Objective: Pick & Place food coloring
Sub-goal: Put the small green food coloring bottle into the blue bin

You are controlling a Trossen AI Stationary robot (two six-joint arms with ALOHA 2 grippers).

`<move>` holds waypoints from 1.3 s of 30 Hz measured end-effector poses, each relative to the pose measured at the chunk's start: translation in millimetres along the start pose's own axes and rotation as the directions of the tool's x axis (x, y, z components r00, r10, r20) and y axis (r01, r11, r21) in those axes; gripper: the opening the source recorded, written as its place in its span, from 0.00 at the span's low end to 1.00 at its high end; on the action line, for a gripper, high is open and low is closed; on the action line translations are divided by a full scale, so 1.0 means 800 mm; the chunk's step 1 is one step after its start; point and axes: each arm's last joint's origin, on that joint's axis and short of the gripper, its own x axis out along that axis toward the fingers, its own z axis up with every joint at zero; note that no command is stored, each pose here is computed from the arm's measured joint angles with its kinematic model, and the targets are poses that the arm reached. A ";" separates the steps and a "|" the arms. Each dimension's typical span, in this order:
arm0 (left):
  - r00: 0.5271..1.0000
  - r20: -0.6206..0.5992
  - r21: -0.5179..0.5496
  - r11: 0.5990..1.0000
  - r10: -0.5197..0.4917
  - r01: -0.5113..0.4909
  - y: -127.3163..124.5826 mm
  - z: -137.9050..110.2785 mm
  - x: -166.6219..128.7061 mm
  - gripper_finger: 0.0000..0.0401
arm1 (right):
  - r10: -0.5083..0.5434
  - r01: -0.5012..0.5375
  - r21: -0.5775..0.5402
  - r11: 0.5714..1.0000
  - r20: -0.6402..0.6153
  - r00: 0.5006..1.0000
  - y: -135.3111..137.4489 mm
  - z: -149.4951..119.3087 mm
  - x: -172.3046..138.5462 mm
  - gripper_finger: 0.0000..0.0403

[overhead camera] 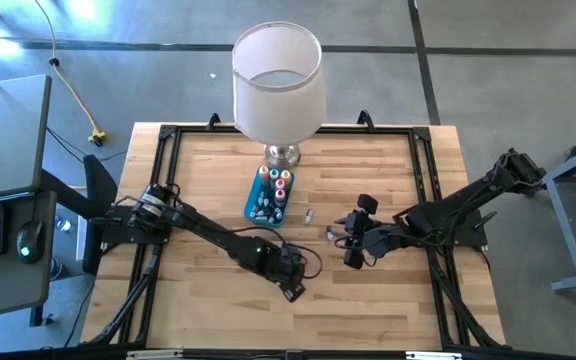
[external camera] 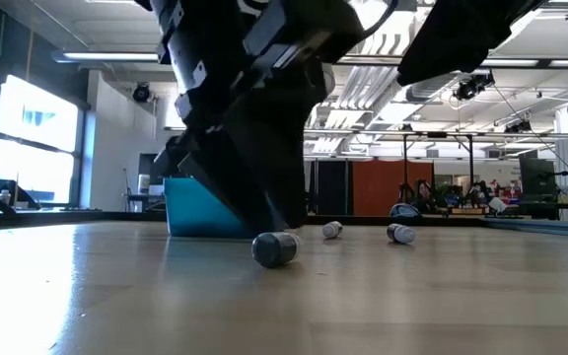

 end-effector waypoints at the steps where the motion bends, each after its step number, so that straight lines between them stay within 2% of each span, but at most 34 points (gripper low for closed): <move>1: 1.000 0.006 -0.002 1.000 0.005 -0.005 0.000 0.000 0.001 0.37 | 0.004 -0.004 -0.001 1.000 0.000 1.000 0.000 0.000 0.000 0.35; 13: 1.000 -0.007 0.034 0.999 0.014 -0.013 0.002 -0.003 0.019 0.36 | 0.010 -0.010 0.006 1.000 0.007 1.000 0.001 0.001 0.000 0.35; 23: 0.999 0.018 0.097 0.994 0.038 -0.039 0.006 0.001 0.018 0.14 | 0.011 -0.011 0.008 1.000 0.007 1.000 0.001 0.001 0.000 0.35; 29: 0.999 -0.042 0.137 0.991 0.018 -0.012 0.020 0.022 0.012 0.12 | 0.011 -0.011 0.007 1.000 0.006 1.000 0.001 0.001 0.000 0.35; 34: 0.999 -0.026 0.158 0.987 0.037 -0.032 0.036 0.049 -0.032 0.13 | 0.010 -0.010 0.006 1.000 0.004 1.000 0.001 0.001 0.000 0.35; 37: 0.988 0.015 0.162 0.974 0.155 -0.155 0.055 0.057 -0.072 0.13 | 0.009 -0.009 0.004 1.000 0.000 1.000 0.001 0.000 0.000 0.35; 39: 0.972 0.092 0.149 0.963 0.214 -0.226 0.063 0.064 -0.100 0.13 | 0.008 -0.008 0.003 1.000 -0.001 1.000 0.000 0.000 0.000 0.35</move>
